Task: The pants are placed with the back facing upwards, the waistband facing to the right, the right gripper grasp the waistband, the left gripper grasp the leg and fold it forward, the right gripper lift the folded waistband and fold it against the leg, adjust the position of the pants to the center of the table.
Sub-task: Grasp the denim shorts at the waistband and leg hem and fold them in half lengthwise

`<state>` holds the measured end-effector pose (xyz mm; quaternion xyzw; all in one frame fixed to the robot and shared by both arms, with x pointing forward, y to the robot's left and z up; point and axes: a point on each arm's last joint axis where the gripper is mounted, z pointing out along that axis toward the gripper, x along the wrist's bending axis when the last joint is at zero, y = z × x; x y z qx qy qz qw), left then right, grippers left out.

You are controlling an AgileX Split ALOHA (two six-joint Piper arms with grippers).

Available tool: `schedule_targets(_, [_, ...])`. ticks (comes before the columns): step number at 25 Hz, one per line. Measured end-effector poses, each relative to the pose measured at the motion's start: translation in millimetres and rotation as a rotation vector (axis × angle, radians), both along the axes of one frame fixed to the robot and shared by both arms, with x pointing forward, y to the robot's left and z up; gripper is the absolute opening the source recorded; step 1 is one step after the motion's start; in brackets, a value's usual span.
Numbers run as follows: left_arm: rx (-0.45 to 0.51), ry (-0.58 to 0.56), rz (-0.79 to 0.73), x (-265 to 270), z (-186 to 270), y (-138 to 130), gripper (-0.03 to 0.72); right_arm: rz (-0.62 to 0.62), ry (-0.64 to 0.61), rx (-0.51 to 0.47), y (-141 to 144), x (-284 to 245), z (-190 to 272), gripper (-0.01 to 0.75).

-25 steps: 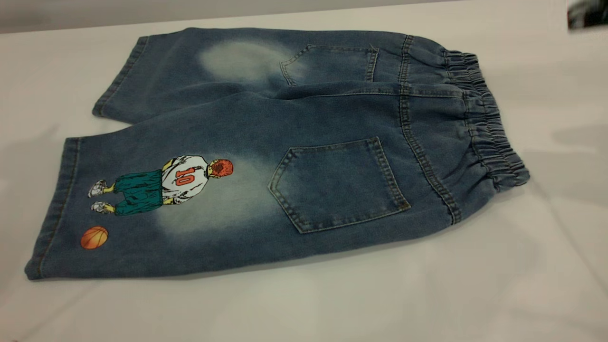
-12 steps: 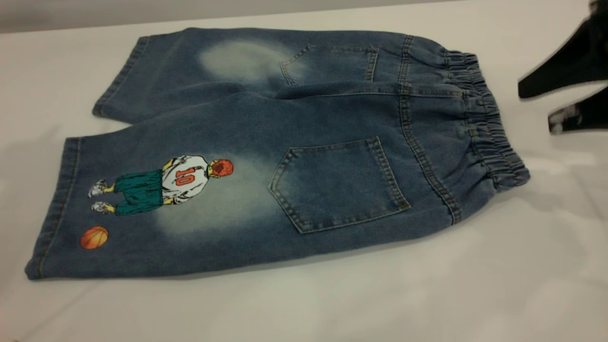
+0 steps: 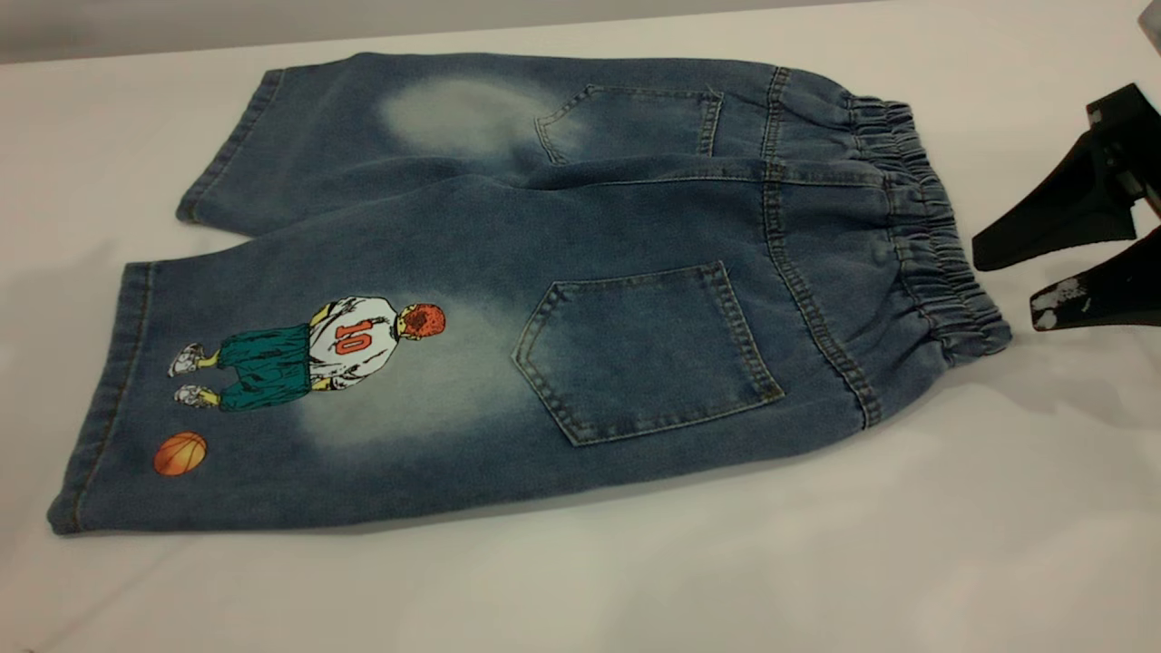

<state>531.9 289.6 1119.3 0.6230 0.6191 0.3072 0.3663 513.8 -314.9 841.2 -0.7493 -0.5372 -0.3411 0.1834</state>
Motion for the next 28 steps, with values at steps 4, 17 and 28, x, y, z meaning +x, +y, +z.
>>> schedule_targets(4, [0.000, 0.000, 0.000, 0.0, 0.0, 0.0, 0.546, -0.003, 0.020, -0.020, -1.4, -1.0, -8.5, 0.430])
schedule_targets(17, [-0.001, 0.000, 0.001, 0.0, 0.0, 0.0, 0.546, -0.020, 0.020, -0.007, -1.0, -0.8, -27.5, 0.430])
schedule_targets(28, [0.000, -0.001, 0.000, 0.1, 0.1, 0.0, 0.546, -0.037, -0.041, 0.056, 2.5, 2.9, -33.8, 0.430])
